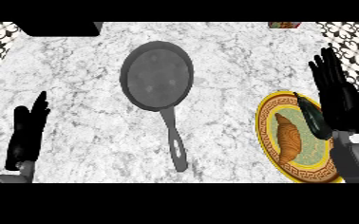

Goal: Pick the croissant from the plate and place it in the pan

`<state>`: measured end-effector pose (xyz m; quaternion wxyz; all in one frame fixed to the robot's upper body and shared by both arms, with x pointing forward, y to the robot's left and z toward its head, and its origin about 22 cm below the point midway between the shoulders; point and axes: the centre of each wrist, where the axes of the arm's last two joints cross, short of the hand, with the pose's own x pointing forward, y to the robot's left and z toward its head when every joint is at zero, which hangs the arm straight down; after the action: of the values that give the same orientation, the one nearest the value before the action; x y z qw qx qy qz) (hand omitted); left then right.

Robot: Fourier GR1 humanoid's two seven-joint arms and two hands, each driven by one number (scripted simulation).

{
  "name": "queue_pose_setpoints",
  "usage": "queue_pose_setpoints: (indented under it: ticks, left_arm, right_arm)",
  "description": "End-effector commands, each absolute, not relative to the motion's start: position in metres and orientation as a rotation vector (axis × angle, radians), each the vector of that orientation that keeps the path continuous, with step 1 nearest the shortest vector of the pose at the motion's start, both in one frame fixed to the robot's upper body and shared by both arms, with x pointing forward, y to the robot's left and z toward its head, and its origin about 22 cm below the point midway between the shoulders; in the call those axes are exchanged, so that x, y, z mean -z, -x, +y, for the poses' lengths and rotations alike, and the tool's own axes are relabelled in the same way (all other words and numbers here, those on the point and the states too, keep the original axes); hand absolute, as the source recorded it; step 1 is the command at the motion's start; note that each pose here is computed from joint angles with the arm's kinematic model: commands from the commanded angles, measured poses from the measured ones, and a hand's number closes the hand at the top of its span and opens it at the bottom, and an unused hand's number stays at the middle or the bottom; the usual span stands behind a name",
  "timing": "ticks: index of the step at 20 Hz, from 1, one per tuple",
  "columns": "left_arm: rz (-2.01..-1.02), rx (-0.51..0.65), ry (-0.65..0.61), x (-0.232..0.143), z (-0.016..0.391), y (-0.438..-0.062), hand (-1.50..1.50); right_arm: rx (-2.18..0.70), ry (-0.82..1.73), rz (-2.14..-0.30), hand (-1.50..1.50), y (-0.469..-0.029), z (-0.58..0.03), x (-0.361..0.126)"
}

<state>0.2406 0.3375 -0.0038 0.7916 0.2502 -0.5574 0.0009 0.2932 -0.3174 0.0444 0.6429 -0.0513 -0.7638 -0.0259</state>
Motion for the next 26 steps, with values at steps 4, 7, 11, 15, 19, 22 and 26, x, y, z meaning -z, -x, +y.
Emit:
queue_pose_setpoints:
  ticks: [4, 7, 11, 15, 19, 22, 26]
  left_arm:
    - [-1.460, -0.003, -0.297, -0.048, 0.299, -0.276, 0.00]
    - [-1.509, -0.027, -0.143, -0.049, 0.269, -0.282, 0.00]
    - [-1.500, -0.066, -0.140, -0.055, 0.278, -0.276, 0.00]
    - [-1.519, -0.059, -0.142, -0.057, 0.281, -0.274, 0.00]
    - [-1.526, -0.052, -0.113, -0.056, 0.280, -0.274, 0.00]
    - [-1.506, -0.045, -0.101, -0.063, 0.268, -0.277, 0.00]
    - [-1.527, -0.034, -0.106, -0.065, 0.277, -0.285, 0.00]
  right_arm:
    - [-0.209, -0.050, -1.746, 1.50, -0.317, -0.340, -0.103]
    - [-0.551, 0.267, -1.539, 1.50, -0.304, -0.374, -0.105]
    - [-0.695, 0.357, -1.671, 1.50, -0.263, -0.412, -0.103]
    - [-0.756, 0.499, -1.578, -1.50, -0.240, -0.453, -0.134]
    - [-0.966, 0.498, -1.552, -1.50, -0.234, -0.461, -0.152]
    - [-1.020, 0.512, -1.564, -1.50, -0.253, -0.438, -0.151]
    - [-1.176, 0.541, -1.428, -1.50, -0.271, -0.406, -0.182]
